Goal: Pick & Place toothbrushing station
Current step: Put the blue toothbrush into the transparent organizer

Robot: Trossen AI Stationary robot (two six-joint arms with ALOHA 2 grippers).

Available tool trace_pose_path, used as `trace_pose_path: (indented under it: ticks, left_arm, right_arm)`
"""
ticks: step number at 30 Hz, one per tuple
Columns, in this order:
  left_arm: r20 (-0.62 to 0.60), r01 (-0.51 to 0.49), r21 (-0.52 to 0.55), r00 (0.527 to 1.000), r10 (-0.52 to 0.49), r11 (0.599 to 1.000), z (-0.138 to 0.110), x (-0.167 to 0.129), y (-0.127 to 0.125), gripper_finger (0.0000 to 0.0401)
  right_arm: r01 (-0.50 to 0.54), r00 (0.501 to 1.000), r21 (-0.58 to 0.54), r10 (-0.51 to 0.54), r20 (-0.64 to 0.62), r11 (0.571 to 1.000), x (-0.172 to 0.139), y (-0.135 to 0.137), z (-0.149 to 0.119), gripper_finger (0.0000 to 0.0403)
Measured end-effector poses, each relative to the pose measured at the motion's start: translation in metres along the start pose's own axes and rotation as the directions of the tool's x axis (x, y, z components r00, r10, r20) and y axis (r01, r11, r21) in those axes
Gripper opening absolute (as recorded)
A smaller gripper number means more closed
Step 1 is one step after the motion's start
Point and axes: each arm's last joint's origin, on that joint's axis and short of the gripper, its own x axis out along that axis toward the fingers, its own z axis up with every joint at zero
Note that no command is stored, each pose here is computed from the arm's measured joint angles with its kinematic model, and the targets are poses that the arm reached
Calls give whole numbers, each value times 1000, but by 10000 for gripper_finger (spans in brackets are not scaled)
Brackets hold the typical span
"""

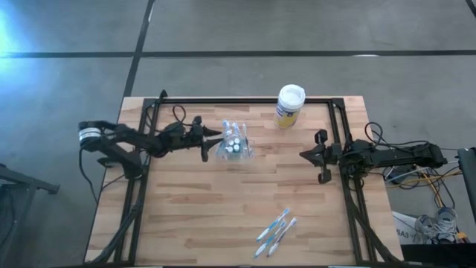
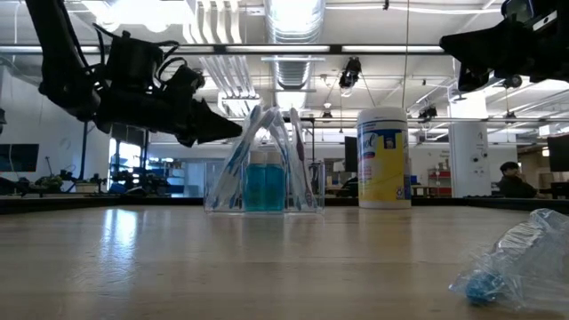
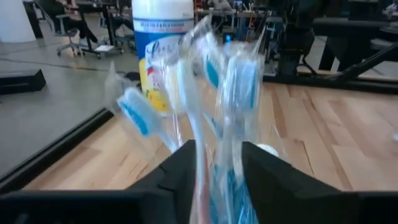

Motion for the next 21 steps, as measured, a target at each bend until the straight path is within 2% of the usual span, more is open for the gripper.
trace_pose_path:
  ticks: [5,9,15,21]
  left_arm:
    - [39,0,4,999,0,1000,10,-4,-1,179]
    - [85,6,11,996,-7,1000,23,-11,-2,198]
    - [204,50,-13,978,-46,999,55,-27,-7,193]
    - [183,111,-22,978,-105,994,83,-42,-21,165]
  right_arm:
    - [0,1000,5,0,0,1000,0,0,0,8]
    - [0,1000,7,0,0,1000,0,0,0,8]
    - [0,1000,7,0,0,1000,0,0,0,8]
    - [0,1000,8,0,0,1000,0,0,0,8]
